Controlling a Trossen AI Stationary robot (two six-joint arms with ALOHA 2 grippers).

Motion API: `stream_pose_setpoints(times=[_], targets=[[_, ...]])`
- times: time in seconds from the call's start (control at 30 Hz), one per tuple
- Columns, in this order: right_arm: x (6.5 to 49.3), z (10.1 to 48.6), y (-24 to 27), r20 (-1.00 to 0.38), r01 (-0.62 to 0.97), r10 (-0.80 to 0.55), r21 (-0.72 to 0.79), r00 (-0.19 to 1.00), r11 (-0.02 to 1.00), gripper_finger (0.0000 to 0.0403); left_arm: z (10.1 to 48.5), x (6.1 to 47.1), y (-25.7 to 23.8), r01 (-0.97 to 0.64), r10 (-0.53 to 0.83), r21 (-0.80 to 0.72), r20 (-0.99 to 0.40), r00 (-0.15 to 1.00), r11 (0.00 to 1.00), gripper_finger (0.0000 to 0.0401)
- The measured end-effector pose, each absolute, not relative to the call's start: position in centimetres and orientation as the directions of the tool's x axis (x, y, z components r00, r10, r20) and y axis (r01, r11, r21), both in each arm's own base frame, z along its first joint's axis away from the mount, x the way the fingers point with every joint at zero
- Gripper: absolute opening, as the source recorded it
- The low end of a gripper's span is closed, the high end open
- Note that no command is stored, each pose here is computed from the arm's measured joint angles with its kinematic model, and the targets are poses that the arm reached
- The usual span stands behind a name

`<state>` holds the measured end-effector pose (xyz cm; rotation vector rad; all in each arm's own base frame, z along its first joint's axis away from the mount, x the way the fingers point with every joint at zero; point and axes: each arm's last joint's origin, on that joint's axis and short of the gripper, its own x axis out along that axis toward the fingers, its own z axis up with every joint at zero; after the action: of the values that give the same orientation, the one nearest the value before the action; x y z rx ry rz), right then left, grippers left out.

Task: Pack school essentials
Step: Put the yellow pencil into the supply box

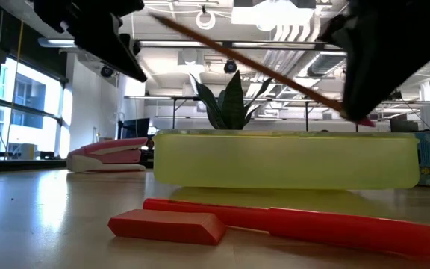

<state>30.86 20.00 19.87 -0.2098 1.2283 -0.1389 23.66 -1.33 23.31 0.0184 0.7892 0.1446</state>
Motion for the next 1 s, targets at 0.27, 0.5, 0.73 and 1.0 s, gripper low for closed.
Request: stream_pose_setpoints(times=[0.27,0.5,0.73,1.0], targets=[[32.0,20.5,16.4,-0.932,-0.1,-0.255,-0.288,0.258,0.952,0.0005,22.8,23.1,-1.3,-0.173,0.14,0.037,-0.76,0.635,0.984,0.0126],[32.2,20.3,14.1,-0.955,-0.142,-0.255,-0.276,0.151,0.951,0.0005,22.7,23.0,-1.3,-0.183,0.14,0.03,-0.765,0.629,0.983,0.0126],[32.7,20.3,13.3,-0.955,-0.19,-0.254,-0.281,0.154,0.941,0.0005,22.7,23.0,-1.3,-0.219,0.138,-0.002,-0.768,0.625,0.976,0.0126],[32.7,20.1,13.3,-0.951,-0.216,-0.268,-0.296,0.152,0.93,0.0005,22.7,22.9,-1.4,-0.228,0.1,-0.059,-0.776,0.623,0.972,0.0126]])
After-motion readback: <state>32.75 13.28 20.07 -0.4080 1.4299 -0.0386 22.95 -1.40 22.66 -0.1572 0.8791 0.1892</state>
